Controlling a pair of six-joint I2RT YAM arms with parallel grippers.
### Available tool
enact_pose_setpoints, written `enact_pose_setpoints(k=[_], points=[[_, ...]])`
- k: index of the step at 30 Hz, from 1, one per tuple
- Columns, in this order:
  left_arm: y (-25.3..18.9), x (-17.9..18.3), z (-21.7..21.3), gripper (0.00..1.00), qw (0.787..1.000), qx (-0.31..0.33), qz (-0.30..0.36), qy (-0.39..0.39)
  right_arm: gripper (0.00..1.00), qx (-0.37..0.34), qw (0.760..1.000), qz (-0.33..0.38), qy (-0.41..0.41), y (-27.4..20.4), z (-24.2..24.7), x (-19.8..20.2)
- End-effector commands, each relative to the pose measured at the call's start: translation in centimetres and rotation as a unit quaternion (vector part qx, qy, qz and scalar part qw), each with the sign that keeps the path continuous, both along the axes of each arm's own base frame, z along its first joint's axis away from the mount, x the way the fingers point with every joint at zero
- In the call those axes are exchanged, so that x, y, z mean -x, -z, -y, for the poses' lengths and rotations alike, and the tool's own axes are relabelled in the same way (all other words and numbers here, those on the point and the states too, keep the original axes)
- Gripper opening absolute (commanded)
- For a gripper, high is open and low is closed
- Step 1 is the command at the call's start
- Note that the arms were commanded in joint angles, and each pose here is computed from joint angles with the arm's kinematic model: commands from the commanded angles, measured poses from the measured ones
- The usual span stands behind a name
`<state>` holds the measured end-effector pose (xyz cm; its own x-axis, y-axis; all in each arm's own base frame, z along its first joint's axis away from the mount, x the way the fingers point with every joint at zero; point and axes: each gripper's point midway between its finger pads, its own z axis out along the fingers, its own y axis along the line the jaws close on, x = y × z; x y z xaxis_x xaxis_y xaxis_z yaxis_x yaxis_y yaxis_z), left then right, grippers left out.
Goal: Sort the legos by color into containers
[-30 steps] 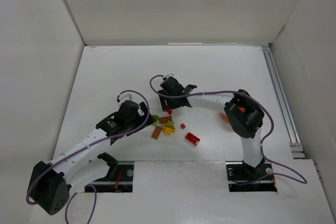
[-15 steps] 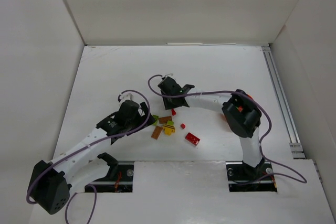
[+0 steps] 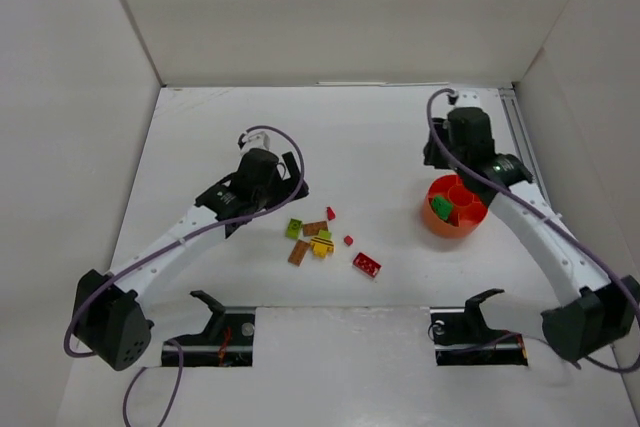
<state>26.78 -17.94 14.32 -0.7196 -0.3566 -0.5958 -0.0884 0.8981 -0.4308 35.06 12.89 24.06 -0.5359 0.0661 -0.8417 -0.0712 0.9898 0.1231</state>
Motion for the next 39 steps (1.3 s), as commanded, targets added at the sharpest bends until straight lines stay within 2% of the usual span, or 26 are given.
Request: enact_pose_setpoints(k=[1, 4, 10, 15, 20, 30, 39], points=[[-3.6, -2.6, 0.8, 1.00, 0.998, -0.008, 0.062, 0.017, 0.14, 0.050, 0.992, -0.082, 0.081, 3.5, 7.1, 4.5], [-3.9, -3.4, 1.2, 1.00, 0.998, -0.008, 0.065, 0.024, 0.16, 0.046, 0.981, -0.097, 0.163, 4.4, 12.4, 7.2], [-1.8, -3.3, 1.2, 1.00, 0.999, -0.013, 0.034, 0.035, 0.16, 0.004, 0.961, -0.148, 0.232, 7.7, 16.7, 10.4], [0.2, -2.8, 0.5, 1.00, 0.999, -0.018, 0.008, 0.034, 0.16, -0.007, 0.965, -0.160, 0.207, 8.6, 16.0, 10.6], [0.6, -2.6, 0.4, 1.00, 0.999, -0.017, 0.002, 0.031, 0.21, -0.009, 0.968, -0.162, 0.189, 8.9, 15.5, 10.5], [0.6, -2.0, 0.1, 1.00, 1.000, -0.014, 0.001, 0.028, 0.43, -0.017, 0.972, -0.155, 0.174, 8.7, 15.0, 10.1], [1.4, -0.7, 0.6, 1.00, 0.999, 0.007, -0.012, 0.047, 0.55, -0.025, 0.977, -0.147, 0.150, 8.7, 14.3, 10.0]])
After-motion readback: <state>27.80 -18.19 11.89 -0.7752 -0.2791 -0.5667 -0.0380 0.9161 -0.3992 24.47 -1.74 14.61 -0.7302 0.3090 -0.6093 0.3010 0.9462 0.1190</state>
